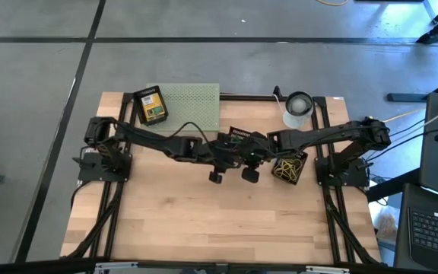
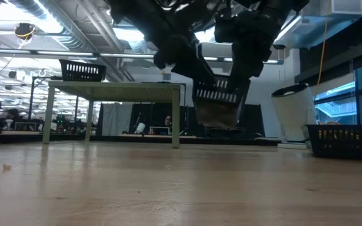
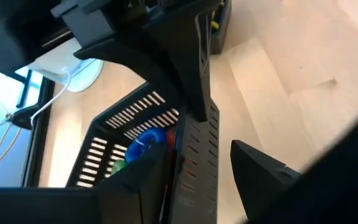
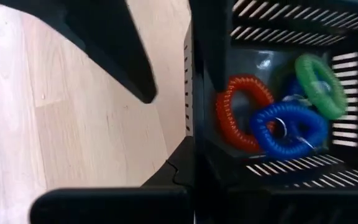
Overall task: Pick & Place Office Desk Supplies
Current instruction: Put the top black bin on the shelf
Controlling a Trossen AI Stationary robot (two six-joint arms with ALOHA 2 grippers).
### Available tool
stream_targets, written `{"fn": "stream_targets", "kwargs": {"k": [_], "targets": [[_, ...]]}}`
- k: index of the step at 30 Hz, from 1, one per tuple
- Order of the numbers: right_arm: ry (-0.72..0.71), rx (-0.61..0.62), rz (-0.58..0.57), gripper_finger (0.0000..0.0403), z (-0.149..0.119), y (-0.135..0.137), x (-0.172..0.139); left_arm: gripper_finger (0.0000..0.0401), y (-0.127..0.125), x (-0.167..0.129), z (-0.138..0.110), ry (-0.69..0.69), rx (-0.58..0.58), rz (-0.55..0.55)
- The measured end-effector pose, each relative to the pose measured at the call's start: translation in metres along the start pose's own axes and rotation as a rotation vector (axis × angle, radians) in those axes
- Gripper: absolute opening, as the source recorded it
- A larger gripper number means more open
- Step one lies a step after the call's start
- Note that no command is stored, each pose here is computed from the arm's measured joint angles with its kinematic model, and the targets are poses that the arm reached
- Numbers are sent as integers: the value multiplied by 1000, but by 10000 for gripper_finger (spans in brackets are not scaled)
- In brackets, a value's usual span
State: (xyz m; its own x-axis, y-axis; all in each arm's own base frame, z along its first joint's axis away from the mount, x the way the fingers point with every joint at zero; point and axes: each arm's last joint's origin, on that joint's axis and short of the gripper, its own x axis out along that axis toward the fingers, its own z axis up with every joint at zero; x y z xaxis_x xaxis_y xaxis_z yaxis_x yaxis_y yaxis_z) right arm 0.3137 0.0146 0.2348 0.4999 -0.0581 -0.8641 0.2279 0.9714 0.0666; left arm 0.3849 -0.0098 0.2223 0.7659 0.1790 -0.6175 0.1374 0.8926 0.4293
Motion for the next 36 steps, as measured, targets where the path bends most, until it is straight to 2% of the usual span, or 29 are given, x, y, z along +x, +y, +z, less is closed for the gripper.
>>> {"fn": "stream_targets", "kwargs": {"k": [6,11,22,28,31,36], "targets": [[-4,-26,0,7,0,0,0,156,1,1,-1,29,5,59],[-2,-49,-2,7,0,0,0,137,0,0,-1,22,5,16],[-24,-202,-39,7,2,-1,0,46,0,-1,-2,28,0,-5],[-31,-240,-57,9,3,-1,0,8,1,0,-3,35,-5,5],[-36,-220,-64,19,3,-1,0,10,4,0,-4,39,-9,9],[-43,-205,-58,69,4,-1,-1,7,4,1,-7,54,-8,5]]}}
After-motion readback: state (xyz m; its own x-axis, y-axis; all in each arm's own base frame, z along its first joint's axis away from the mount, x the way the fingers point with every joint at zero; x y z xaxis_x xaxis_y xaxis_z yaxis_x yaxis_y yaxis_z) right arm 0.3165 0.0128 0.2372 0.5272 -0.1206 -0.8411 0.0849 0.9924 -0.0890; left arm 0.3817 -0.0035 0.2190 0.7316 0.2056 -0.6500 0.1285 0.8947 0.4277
